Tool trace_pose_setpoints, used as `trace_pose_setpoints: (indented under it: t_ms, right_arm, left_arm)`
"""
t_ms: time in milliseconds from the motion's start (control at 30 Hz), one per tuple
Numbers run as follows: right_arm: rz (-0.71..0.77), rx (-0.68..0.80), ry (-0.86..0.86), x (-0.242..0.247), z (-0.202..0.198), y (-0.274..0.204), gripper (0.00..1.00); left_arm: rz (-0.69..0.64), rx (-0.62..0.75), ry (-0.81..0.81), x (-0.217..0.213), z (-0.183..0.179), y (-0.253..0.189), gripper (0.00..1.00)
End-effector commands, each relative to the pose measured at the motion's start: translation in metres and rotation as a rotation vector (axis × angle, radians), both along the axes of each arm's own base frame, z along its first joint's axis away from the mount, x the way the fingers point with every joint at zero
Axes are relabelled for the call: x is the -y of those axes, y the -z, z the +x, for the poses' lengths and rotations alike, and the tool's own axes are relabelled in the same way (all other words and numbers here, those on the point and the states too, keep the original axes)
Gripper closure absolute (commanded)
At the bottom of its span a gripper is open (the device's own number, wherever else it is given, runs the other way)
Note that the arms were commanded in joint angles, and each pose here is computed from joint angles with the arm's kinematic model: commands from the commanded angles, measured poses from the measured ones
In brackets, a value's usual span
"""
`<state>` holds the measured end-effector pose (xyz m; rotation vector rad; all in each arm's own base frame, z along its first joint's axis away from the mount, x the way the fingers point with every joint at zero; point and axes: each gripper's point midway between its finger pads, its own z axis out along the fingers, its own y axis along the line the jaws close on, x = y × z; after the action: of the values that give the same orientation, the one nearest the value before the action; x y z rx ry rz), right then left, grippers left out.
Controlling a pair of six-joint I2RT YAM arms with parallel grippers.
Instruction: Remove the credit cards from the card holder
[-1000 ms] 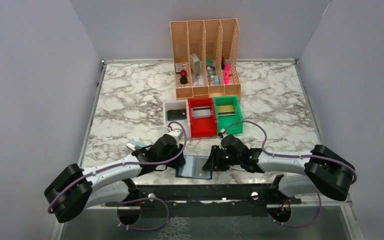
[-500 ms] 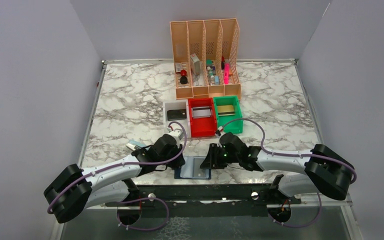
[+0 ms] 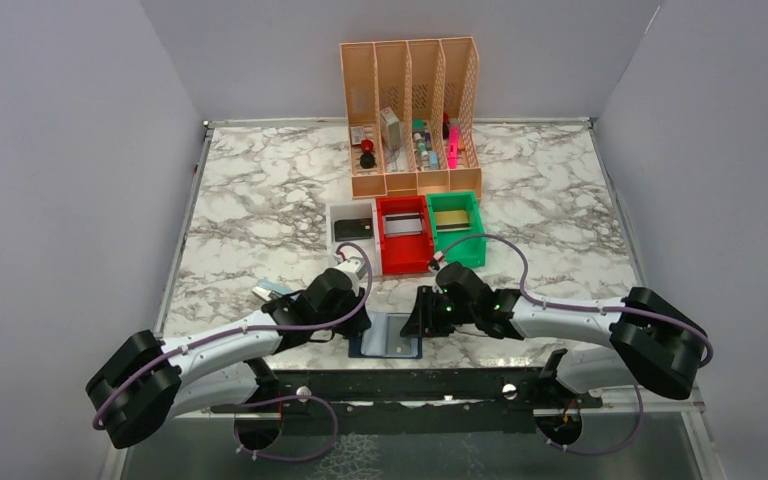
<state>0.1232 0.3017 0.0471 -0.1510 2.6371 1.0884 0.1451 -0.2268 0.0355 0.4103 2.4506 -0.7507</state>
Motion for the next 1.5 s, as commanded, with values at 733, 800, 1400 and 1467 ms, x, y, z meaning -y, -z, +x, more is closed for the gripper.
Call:
trace_pose_setpoints:
  t_ms: [733,800,1400,1467]
  right_arm:
    - [0.077,0.019,-0.038,-0.019,0.004,-0.015,0.61]
    - [0.095,0.025,-0.048,-0.022,0.004,-0.019,0.61]
    - [0.156,0.042,-0.105,-0.039,0.004,-0.037,0.61]
    - [0.178,0.043,-0.129,-0.044,0.002,-0.041,0.61]
  left_arm:
    - [-0.025,-0.014,0.010,0.001,-0.006,0.002,0.86]
    - [-0.027,-0.013,0.007,0.002,-0.006,0.002,0.86]
    - [-0.032,-0.005,0.004,0.002,-0.005,0.000,0.86]
    - [-0.036,-0.002,0.000,0.002,-0.004,-0.001,0.86]
